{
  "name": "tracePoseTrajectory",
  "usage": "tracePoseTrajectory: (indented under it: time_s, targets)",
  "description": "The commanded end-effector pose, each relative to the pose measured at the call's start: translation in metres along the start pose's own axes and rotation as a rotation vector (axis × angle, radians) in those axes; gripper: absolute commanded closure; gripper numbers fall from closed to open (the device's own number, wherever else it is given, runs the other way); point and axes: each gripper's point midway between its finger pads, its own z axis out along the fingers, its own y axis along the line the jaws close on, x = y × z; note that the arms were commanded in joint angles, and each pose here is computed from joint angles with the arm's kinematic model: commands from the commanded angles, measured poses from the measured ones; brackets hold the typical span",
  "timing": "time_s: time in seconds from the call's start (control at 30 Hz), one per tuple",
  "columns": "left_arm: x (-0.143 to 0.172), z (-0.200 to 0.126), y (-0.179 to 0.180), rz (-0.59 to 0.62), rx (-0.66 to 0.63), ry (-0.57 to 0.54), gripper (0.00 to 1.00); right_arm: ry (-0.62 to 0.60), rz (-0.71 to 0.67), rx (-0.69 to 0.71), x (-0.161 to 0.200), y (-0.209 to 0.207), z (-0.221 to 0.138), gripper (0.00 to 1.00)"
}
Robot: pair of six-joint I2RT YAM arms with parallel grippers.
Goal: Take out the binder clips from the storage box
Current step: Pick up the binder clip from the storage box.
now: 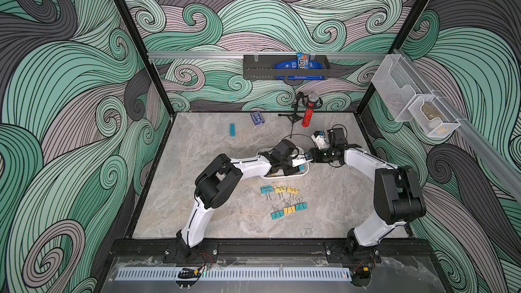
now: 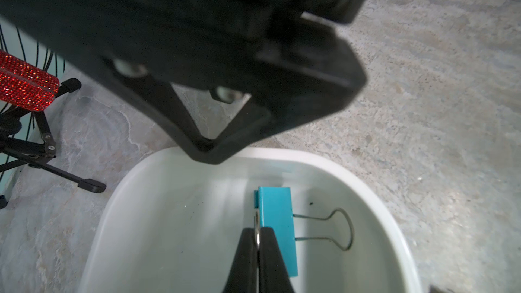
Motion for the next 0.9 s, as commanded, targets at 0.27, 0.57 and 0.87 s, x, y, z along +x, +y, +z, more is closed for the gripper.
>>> tracePoseTrajectory:
  time_s: [0.27, 0.57, 0.87]
  targets:
    - [-0.031, -0.062, 0.043, 0.037, -0.229, -0.053, 1.0, -0.029, -0.001, -0.026, -0.01, 0.005, -0.008, 0.52]
    - [-0.036, -0.134, 0.055, 0.069, -0.355, -0.079, 1.0, -0.035, -0.005, -0.032, -0.011, 0.007, -0.009, 0.52]
    - [0.018, -0.186, 0.044, 0.071, -0.455, 0.01, 1.0, -0.037, -0.012, -0.044, -0.011, 0.012, -0.01, 0.53]
